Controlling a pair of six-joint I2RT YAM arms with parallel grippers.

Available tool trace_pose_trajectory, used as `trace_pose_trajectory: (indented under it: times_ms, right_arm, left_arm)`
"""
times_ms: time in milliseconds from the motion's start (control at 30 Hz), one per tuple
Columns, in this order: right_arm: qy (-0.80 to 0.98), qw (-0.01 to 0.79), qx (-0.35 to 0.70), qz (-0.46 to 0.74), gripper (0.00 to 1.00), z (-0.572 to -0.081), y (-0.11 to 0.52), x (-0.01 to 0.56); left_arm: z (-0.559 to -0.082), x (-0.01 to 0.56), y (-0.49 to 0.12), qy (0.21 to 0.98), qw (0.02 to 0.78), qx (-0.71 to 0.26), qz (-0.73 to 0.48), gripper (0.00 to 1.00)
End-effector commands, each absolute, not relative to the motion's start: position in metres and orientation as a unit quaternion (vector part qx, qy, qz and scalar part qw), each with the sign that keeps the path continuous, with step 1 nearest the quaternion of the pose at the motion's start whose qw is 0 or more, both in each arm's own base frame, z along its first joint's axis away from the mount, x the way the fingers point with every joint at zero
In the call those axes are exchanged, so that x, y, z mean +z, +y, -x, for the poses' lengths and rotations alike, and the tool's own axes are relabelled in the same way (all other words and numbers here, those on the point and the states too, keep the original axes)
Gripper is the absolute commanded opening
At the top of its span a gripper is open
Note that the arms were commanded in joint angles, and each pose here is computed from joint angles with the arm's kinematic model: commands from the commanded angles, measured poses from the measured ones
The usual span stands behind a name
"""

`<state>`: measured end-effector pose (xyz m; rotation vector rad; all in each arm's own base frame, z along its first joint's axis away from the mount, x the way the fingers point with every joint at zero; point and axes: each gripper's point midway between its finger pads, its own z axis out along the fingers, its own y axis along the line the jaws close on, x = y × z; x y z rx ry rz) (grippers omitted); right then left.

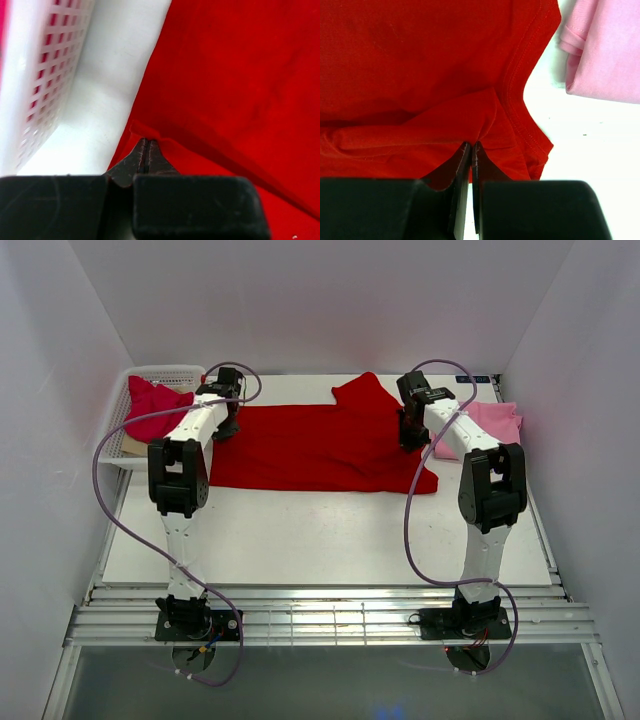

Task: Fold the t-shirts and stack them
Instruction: Fold the flattened tshirt in 1/3 of the way

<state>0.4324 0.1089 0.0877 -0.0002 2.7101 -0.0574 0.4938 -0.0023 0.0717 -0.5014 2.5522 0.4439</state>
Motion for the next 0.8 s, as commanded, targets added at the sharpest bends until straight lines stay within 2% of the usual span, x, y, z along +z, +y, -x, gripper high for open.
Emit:
trace_pose_trajectory:
  times_ms: [0,200,233,267,333,433,467,500,533,667,767]
  right_arm:
    - [0.976,0.217,-0.029,-0.006,0.08,-0.439,0.104,0.090]
    - [0.973,0.227,-0.034,-0.024,0.08,-0.460,0.101,0.087]
    - [0.972,0.231,-0.031,-0.028,0.08,-0.466,0.101,0.089]
    - [0.973,0.227,-0.029,-0.029,0.08,-0.471,0.101,0.082]
    - [0.968,0.247,-0.016,-0.039,0.14,-0.490,0.098,0.092]
    - [0.959,0.277,-0.003,-0.049,0.26,-0.510,0.095,0.098]
    - [0.954,0.295,0.003,-0.051,0.29,-0.514,0.094,0.109]
    - [0.950,0.309,0.009,-0.049,0.38,-0.518,0.093,0.115]
    - [0.946,0.322,0.013,-0.046,0.41,-0.521,0.094,0.120]
    - [0.948,0.315,0.027,-0.032,0.45,-0.499,0.096,0.128]
    - [0.954,0.296,0.052,-0.012,0.45,-0.471,0.109,0.118]
  left_arm:
    - [-0.505,0.071,-0.001,0.934,0.261,0.160,0.182,0.02]
    - [-0.515,0.089,0.006,0.918,0.299,0.168,0.198,0.32]
    - [-0.517,0.097,0.005,0.915,0.308,0.167,0.201,0.38]
    - [-0.523,0.113,0.006,0.907,0.327,0.166,0.207,0.49]
    - [-0.529,0.131,0.001,0.899,0.348,0.155,0.216,0.56]
    - [-0.531,0.170,-0.028,0.885,0.392,0.132,0.215,0.58]
    - [-0.526,0.179,-0.058,0.886,0.405,0.121,0.193,0.58]
    - [-0.521,0.194,-0.071,0.878,0.423,0.119,0.187,0.58]
    - [-0.515,0.200,-0.091,0.879,0.431,0.111,0.171,0.58]
    - [-0.469,0.193,-0.214,0.897,0.435,0.031,0.077,0.58]
    - [-0.431,0.157,-0.275,0.919,0.393,-0.013,0.026,0.47]
